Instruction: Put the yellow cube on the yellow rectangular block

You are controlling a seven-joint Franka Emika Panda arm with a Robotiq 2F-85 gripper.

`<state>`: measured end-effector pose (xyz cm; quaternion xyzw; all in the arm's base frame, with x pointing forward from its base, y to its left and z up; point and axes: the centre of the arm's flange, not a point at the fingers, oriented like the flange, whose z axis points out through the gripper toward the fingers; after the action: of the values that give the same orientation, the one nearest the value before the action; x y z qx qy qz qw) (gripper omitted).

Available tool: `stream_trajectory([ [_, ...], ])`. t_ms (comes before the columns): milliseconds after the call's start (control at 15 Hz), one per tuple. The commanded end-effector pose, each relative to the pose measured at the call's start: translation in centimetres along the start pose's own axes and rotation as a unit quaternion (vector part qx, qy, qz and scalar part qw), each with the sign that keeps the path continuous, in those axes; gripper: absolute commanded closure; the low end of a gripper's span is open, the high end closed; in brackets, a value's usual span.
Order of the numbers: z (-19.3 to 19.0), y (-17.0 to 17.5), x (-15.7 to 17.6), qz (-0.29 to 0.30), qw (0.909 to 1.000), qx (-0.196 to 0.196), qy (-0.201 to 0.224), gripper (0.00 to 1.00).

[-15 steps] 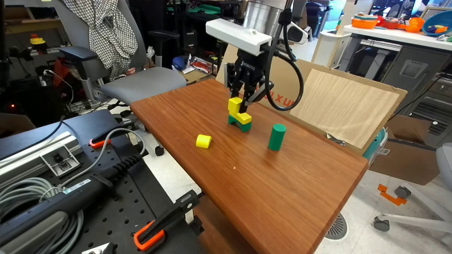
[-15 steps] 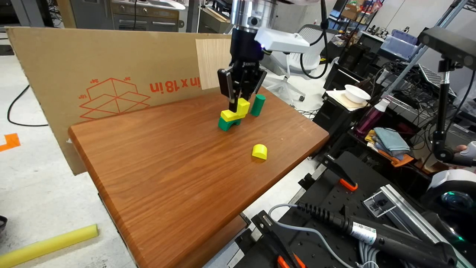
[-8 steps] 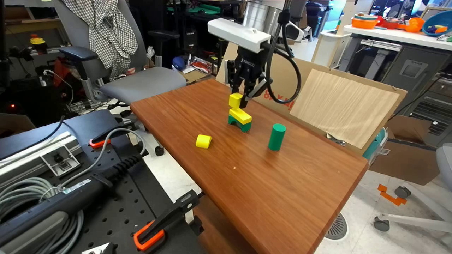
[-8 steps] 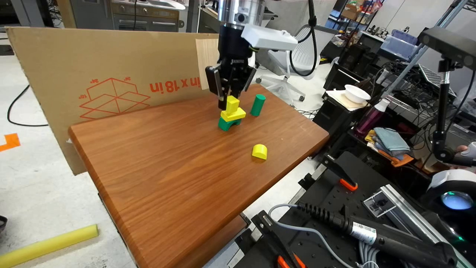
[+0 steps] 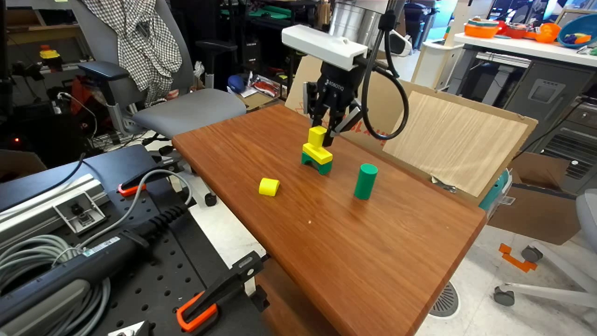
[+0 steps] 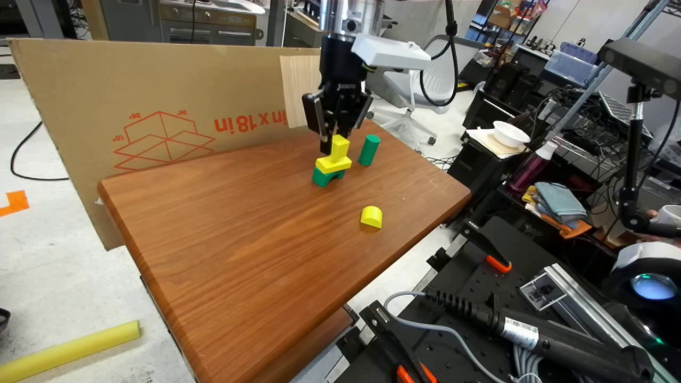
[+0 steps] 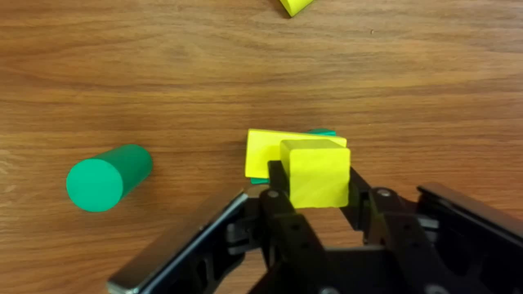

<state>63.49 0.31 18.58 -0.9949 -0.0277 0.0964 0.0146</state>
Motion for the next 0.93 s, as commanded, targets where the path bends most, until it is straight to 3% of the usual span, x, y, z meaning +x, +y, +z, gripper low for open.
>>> stream_trajectory([
  [0,0.2,0.8,1.3,0.013,0.9998,-0.007,-0.015,0.9],
  [533,1.1,0.6,1.7,0.009,0.9995,-0.023,-0.019,0.9],
  [600,1.0,0.5,1.7,0.01,0.9995,-0.024,-0.019,0.46],
  [867,0.8,0.1,1.5,0.009,0.9993,-0.033,-0.017,0.19],
])
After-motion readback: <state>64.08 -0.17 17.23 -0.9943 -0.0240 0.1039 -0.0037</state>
